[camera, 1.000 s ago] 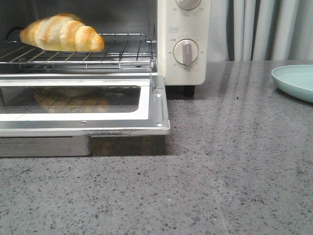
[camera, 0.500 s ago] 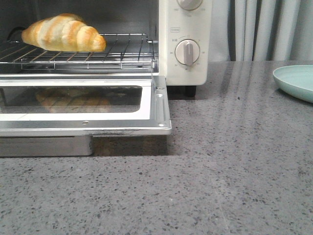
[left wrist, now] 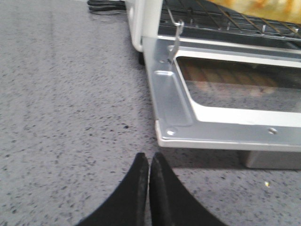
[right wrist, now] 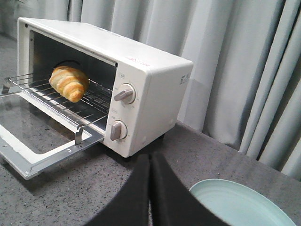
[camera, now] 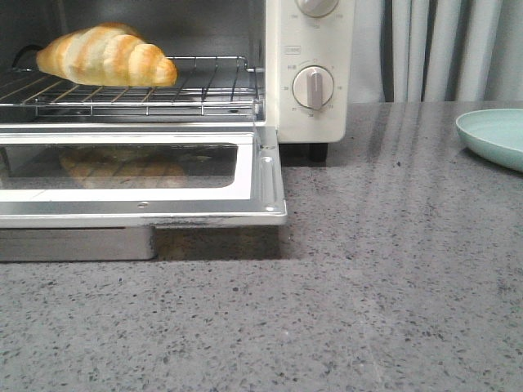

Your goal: Put bread in oven

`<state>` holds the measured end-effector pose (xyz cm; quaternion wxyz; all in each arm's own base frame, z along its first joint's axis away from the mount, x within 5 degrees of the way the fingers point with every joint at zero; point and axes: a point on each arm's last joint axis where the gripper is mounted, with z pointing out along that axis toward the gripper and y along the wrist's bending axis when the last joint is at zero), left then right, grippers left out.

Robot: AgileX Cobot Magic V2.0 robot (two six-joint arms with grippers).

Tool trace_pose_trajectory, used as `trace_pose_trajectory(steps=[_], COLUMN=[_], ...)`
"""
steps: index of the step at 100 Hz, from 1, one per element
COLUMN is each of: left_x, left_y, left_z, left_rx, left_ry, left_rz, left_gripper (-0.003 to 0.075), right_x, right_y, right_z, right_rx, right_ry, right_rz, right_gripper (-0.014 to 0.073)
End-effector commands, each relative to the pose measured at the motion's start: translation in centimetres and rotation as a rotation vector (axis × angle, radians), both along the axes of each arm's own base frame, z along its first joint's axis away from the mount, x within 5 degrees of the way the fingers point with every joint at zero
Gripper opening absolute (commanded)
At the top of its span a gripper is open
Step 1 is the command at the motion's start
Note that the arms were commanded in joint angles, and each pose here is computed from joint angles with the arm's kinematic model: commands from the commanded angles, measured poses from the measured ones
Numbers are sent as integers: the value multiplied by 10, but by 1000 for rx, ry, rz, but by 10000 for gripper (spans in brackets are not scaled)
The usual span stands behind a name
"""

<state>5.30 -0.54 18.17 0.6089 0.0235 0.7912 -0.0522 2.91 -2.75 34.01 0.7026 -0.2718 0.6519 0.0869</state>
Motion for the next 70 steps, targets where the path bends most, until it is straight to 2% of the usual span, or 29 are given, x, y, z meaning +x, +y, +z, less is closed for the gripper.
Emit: trace_pose_trajectory(steps=[1, 70], left_x=[0, 0], left_y=[1, 2], left_z=[-3, -3], left_rx=[-20, -21], left_ry=[-40, -40], left_rz=[21, 38], left_gripper=[-21, -21], right_x=[-1, -1], right_y=[1, 1], right_z=[12, 12], right_rx=[18, 19], right_ry=[-74, -76], right_rz=[14, 15], right_gripper=[-70, -70])
